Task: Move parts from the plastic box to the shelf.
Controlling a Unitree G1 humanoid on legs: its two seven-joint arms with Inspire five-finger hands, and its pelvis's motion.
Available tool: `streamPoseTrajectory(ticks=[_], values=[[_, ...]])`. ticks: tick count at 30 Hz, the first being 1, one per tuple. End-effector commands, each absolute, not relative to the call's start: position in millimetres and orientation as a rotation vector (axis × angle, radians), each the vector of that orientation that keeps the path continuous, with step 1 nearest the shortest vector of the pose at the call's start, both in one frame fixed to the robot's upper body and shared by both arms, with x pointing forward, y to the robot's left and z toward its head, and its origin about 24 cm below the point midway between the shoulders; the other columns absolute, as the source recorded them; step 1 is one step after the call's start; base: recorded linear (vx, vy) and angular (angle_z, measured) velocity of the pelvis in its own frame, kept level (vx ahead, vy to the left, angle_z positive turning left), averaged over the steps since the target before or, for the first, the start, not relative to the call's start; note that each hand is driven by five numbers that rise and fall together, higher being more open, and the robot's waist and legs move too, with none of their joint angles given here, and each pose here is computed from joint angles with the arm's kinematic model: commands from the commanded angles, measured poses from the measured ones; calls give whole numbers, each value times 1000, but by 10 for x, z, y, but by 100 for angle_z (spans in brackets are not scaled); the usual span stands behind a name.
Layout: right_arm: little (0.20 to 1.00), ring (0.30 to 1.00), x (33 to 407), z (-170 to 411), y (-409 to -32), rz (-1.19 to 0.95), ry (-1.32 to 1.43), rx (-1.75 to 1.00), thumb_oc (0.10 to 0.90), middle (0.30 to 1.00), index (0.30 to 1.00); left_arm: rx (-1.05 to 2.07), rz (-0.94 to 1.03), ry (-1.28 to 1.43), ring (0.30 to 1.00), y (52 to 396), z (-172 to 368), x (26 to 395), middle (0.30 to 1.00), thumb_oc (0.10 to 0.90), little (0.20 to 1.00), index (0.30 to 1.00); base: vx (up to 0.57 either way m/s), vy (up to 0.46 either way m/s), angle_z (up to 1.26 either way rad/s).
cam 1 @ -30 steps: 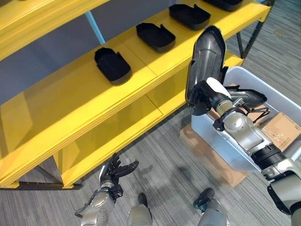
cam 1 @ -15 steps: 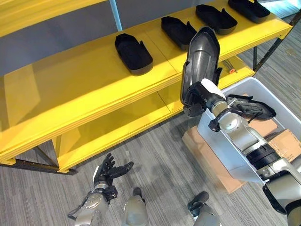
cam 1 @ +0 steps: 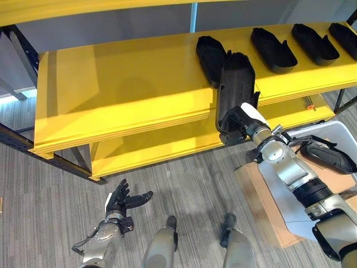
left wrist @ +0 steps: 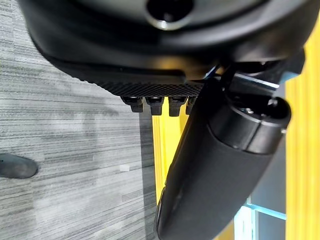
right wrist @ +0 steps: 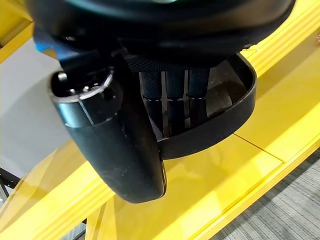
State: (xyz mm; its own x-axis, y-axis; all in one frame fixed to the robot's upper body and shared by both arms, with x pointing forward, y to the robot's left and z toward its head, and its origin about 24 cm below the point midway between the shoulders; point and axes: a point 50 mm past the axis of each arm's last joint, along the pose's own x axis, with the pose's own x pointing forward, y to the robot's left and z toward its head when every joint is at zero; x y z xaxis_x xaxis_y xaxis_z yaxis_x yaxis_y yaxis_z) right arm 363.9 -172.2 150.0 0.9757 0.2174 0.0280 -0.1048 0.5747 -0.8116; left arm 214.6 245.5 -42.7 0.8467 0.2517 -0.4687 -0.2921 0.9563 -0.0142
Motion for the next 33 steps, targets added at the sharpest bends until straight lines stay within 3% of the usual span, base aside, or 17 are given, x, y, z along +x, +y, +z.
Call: streamPoseTrajectory(ticks=[1, 17, 33], values=[[300, 300, 3673, 2573, -1702, 31, -505, -940, 400, 300, 300, -57, 201, 267, 1000, 2357, -32, 2378, 1000, 900, 1000, 1000, 157, -200, 61], [300, 300, 3661, 2499, -1661, 75, -489, -922, 400, 300, 300, -104, 240, 320, 1000, 2383, -162, 2203, 1000, 900, 1000, 1000, 115, -144, 14], [300, 300, 3648, 2669, -1434, 125, -572, -936, 400, 300, 300, -150, 261, 299, 1000, 2334, -134, 2241, 1000, 900, 1000, 1000, 41, -16, 0]])
